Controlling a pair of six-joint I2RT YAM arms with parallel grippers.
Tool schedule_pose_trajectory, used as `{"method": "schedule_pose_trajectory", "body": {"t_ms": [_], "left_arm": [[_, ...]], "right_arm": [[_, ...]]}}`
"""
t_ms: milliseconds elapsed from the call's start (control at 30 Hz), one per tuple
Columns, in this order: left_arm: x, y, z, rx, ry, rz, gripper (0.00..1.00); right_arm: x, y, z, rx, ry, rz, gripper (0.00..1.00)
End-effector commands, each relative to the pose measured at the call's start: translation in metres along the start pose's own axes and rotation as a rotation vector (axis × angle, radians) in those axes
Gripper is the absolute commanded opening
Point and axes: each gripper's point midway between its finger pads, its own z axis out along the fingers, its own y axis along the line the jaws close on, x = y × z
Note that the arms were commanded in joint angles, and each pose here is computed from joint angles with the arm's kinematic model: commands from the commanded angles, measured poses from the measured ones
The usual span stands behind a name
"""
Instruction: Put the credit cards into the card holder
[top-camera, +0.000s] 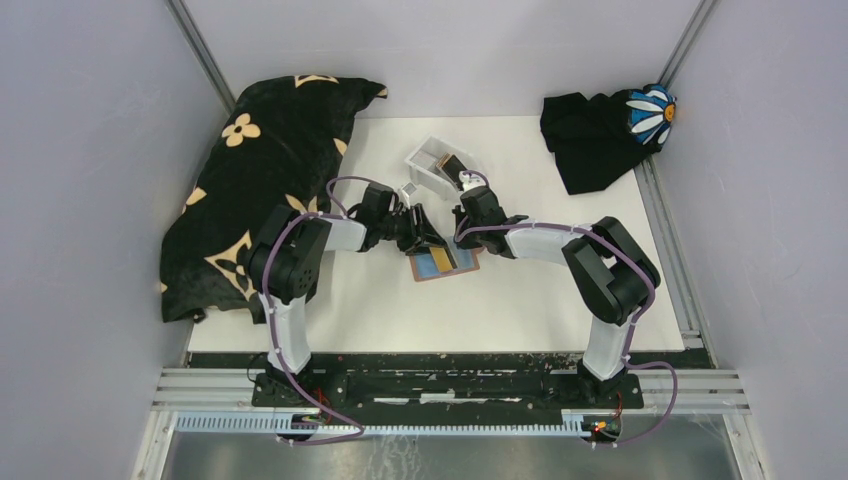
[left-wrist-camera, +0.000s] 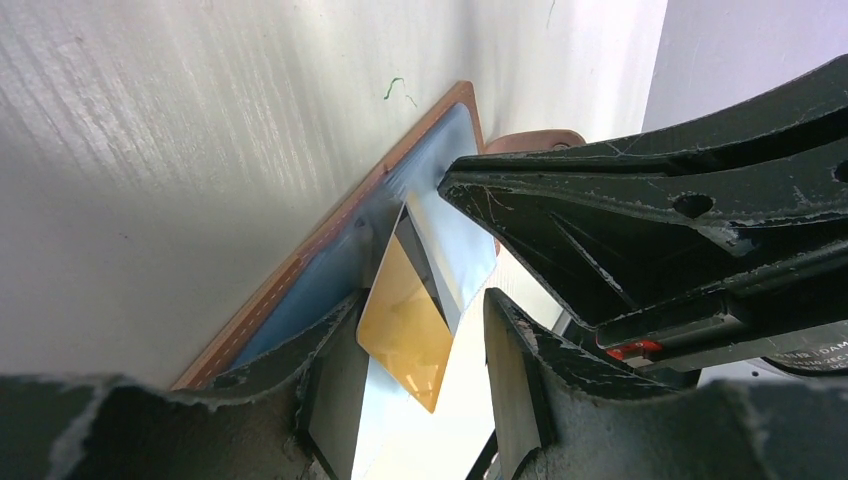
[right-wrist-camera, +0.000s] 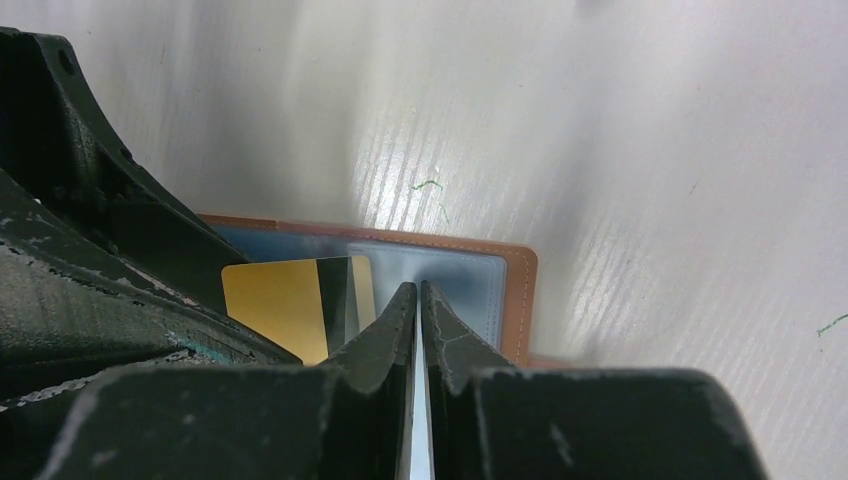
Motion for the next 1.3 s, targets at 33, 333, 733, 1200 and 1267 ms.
{"method": "schedule_pose_trajectory", "body": {"t_ms": [33, 333, 733, 1200, 1267], "left_arm": [[0.009, 0.027, 0.010, -0.092, 0.015, 0.016, 0.54], [0.009, 0.026, 0.018, -0.071, 0.016, 0.004, 0.54], [0.013, 0.027, 0.020, -0.062, 0.024, -0.004, 0.54], [0.014, 0.027, 0.022, -0.052, 0.031, -0.013, 0.53], [0.013, 0.026, 0.022, -0.051, 0.031, -0.014, 0.53]], "right_arm": [[-0.021, -0.006, -0.015, 0.032, -0.082, -0.012, 0.15], [-0.042, 0.009, -0.055, 0.049, -0.178, -0.068, 0.35], [-0.015, 0.081, -0.072, -0.049, -0.143, -0.201, 0.01], [0.010, 0.108, -0.046, -0.057, -0.085, -0.278, 0.01], [0.011, 0.107, -0.041, -0.051, -0.089, -0.287, 0.01]]}}
